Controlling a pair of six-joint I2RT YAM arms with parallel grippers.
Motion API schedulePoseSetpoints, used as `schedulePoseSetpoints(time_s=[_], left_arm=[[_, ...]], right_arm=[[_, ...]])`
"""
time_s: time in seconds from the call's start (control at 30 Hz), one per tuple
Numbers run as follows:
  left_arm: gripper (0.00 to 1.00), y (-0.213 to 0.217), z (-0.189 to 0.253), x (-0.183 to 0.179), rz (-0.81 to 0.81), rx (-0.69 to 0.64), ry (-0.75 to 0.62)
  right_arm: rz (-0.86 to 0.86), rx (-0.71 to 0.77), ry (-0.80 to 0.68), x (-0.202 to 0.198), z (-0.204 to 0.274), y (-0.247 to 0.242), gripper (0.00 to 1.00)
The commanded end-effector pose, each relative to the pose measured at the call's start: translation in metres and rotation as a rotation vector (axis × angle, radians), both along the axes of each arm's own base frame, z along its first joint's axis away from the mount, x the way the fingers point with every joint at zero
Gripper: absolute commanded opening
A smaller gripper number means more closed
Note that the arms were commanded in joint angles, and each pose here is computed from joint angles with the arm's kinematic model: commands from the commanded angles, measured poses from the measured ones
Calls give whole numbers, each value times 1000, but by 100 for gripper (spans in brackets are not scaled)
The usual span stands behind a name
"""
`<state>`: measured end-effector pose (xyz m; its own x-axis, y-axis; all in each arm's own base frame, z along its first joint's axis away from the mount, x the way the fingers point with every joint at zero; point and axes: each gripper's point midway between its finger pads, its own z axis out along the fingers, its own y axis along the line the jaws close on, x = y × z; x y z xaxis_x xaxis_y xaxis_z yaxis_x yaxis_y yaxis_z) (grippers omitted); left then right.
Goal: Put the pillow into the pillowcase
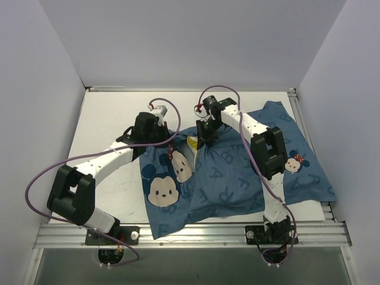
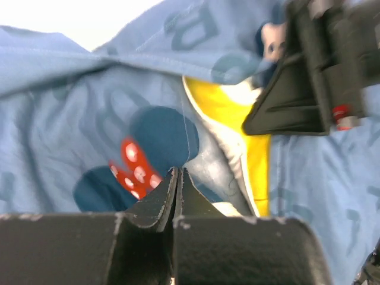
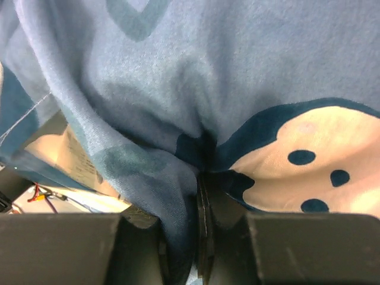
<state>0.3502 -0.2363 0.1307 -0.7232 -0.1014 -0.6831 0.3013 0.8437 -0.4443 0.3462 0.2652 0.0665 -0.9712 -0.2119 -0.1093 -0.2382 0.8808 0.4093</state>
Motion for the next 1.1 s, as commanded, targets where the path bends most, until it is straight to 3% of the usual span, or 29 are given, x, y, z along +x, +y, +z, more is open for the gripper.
schedulePoseSetpoints(time_s=[0.0,0.2,0.33,0.4,0.43,0.53,0.6,0.87,0.97,1.07], left_arm=[[0,3,40,12,-32,-48,-73],[0,-10,74,25,-60,-120,-151],[0,-14,67,26,-88,-108,-123],[24,-14,51,17,-106,-75,-79],[45,-14,42,14,-104,-55,-58],[62,-12,15,-1,-114,20,-3],[65,-12,1,-8,-117,42,23],[65,-28,-42,-1,-95,88,60],[55,-34,-48,12,-82,82,55],[23,-38,-29,28,-75,23,1]], right_arm=[[33,-11,19,-16,9,-6,0],[144,65,48,-43,14,16,0],[140,21,49,-48,7,9,0],[128,19,46,-46,7,6,0],[117,15,45,-44,7,4,0],[113,17,35,-42,10,3,0],[112,19,31,-41,11,3,0],[113,27,44,-48,13,2,0],[115,21,57,-55,12,-3,0],[120,13,70,-62,9,-8,0]])
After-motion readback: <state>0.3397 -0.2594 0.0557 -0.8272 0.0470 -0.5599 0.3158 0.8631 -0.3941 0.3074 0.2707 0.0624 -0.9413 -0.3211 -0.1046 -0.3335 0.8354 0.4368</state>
